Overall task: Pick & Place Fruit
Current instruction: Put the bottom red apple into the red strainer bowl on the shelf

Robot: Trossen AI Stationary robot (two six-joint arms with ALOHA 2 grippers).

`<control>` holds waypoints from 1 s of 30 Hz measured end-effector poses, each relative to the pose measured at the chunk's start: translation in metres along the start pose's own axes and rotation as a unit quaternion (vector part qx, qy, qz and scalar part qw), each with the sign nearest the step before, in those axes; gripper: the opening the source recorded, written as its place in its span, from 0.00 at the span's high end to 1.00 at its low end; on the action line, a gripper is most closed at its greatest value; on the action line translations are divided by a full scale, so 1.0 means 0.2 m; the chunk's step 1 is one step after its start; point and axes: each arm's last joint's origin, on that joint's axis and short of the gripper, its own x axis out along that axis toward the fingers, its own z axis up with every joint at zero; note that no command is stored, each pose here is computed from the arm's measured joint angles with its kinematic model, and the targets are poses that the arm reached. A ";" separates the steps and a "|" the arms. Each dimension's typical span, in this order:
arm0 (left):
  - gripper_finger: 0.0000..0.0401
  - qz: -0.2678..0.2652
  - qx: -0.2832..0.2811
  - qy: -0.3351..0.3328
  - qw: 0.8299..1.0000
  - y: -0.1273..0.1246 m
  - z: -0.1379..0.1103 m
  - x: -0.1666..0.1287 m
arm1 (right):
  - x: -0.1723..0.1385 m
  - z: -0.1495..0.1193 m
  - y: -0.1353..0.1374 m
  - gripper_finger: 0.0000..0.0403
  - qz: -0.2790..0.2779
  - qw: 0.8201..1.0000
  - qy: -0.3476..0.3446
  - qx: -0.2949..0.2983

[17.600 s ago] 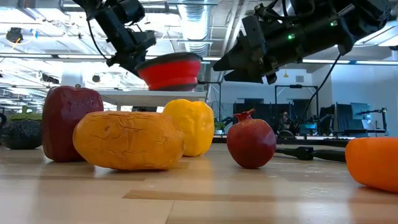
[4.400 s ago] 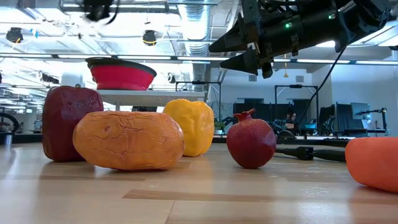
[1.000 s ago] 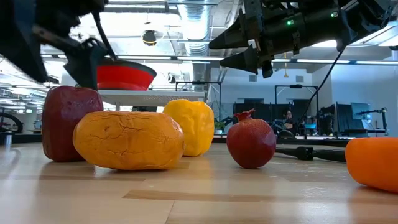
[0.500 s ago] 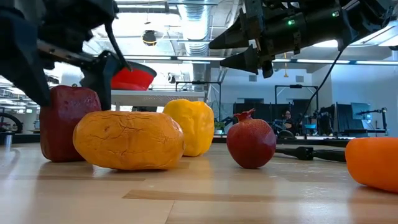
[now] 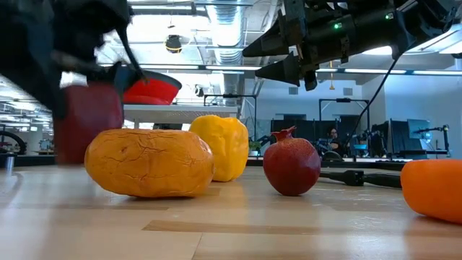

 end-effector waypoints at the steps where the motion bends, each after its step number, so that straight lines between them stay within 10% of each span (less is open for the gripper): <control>1: 0.29 -0.002 -0.002 -0.018 1.000 0.00 0.02 -0.04 | 0.00 0.00 0.00 0.29 0.000 1.000 0.000 0.000; 6: 0.28 0.035 -0.024 -0.139 0.989 0.04 0.09 -0.33 | 0.00 0.00 0.00 0.29 0.000 1.000 0.000 0.000; 13: 0.28 0.140 -0.117 -0.308 0.934 0.20 0.22 -0.88 | 0.01 0.00 -0.01 0.29 -0.004 1.000 -0.001 0.001; 18: 0.28 0.296 -0.136 -0.227 0.918 0.34 0.26 -1.09 | 0.01 0.01 -0.02 0.29 -0.008 1.000 -0.002 0.014; 30: 0.28 0.522 -0.303 -0.002 0.797 0.88 0.17 -1.21 | 0.01 0.01 -0.01 0.29 -0.005 1.000 -0.002 0.020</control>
